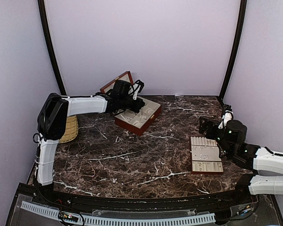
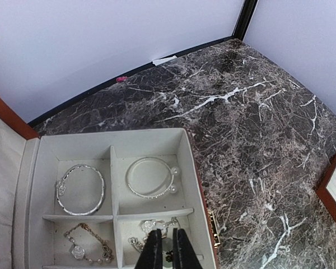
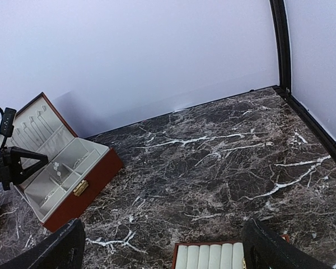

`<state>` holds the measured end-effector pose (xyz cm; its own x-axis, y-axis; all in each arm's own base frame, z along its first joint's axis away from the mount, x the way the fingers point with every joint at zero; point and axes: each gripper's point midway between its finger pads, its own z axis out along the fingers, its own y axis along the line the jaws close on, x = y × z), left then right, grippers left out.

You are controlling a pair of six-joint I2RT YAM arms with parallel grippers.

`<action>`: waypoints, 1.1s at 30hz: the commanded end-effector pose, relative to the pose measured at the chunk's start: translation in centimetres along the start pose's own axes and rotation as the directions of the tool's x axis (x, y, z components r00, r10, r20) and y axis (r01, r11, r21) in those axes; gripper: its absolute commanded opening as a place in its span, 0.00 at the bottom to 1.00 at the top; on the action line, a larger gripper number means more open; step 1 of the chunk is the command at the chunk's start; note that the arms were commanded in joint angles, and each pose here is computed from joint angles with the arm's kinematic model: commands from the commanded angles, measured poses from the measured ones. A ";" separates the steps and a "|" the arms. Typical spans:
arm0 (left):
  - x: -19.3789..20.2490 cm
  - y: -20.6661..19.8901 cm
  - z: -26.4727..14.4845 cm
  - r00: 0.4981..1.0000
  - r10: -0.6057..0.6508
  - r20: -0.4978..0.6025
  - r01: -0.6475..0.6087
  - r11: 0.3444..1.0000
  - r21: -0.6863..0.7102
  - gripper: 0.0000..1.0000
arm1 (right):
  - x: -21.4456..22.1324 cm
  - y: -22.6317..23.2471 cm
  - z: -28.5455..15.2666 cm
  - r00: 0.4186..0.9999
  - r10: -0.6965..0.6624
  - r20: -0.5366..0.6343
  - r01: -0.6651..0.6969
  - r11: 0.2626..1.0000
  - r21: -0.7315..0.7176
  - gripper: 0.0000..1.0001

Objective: Organize the mixed jewelry
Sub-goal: Place the bracelet in the bracelet compartment.

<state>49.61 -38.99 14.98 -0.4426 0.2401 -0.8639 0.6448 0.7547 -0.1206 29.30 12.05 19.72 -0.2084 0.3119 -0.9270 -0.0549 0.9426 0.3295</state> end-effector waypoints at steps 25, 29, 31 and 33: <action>-4.1 0.2 0.7 0.994 0.066 0.089 -0.069 0.997 0.024 0.02 | -0.4 -0.1 0.0 1.000 0.011 0.015 -0.012 1.000 0.012 0.98; -2.9 0.2 1.0 0.996 0.063 0.064 -0.065 0.997 0.028 0.02 | -0.3 -0.1 -0.1 1.000 0.010 0.015 -0.010 1.000 0.013 0.98; -2.5 0.3 1.2 0.997 0.061 0.055 -0.062 0.998 0.028 0.02 | -0.3 -0.1 0.0 1.000 0.009 0.013 -0.009 1.000 0.013 0.98; -1.8 0.4 1.3 0.997 0.058 0.044 -0.059 0.998 0.026 0.02 | -0.2 -0.2 0.0 1.000 0.009 0.013 -0.009 1.000 0.014 0.99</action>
<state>51.78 -40.22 16.83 -0.3694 0.2413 -0.8974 0.6812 0.7272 -0.0848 29.29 12.02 19.49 -0.2150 0.3062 -0.9274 -0.0510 0.9448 0.3238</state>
